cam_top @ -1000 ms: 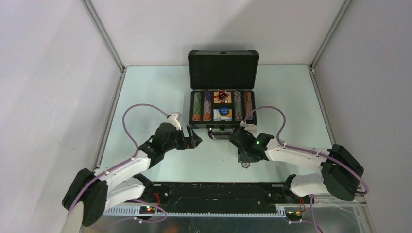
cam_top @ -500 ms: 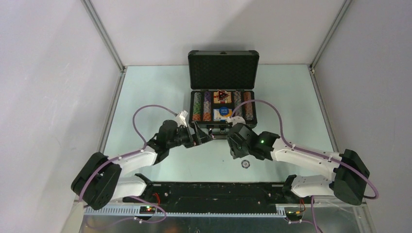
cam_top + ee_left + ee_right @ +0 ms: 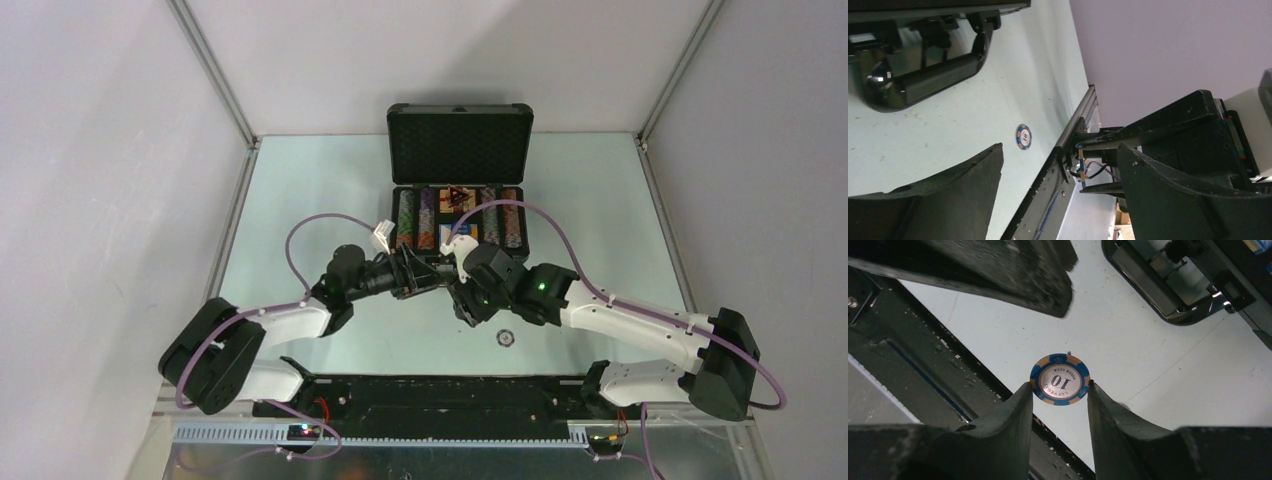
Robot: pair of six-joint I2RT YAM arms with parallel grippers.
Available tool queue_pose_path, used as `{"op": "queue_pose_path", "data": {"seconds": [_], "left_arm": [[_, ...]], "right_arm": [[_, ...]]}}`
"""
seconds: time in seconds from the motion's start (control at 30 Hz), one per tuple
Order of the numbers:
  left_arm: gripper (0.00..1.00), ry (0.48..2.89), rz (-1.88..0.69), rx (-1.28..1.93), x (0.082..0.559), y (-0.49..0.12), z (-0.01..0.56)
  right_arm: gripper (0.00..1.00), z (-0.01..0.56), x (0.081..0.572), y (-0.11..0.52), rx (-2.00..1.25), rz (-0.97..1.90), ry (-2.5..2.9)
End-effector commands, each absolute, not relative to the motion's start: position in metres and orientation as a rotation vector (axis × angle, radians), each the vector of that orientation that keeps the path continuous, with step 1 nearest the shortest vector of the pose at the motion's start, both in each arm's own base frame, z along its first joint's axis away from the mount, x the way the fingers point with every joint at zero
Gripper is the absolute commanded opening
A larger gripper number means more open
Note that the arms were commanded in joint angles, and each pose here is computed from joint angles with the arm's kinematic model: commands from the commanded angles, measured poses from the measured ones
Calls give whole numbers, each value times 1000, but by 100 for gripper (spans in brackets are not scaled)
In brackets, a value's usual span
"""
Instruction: Pack up texas hold em set
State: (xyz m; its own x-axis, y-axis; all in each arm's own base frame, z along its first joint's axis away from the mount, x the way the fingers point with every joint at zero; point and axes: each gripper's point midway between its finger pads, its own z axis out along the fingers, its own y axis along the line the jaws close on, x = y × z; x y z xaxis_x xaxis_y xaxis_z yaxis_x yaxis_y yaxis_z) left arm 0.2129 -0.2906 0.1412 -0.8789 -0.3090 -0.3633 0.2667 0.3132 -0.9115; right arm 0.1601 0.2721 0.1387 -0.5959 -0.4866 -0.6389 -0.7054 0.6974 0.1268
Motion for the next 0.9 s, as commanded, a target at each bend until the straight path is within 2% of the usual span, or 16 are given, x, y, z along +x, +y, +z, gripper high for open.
{"op": "queue_pose_path", "data": {"seconds": [0.0,0.87], "left_arm": [[87,2030,-1734,19,203,-302,161],[61,1991,-1891,102,174,-317,169]], "right_arm": [[44,170,160,290,-988,578,2214],[45,190,172,289,-991,504,2145]]}}
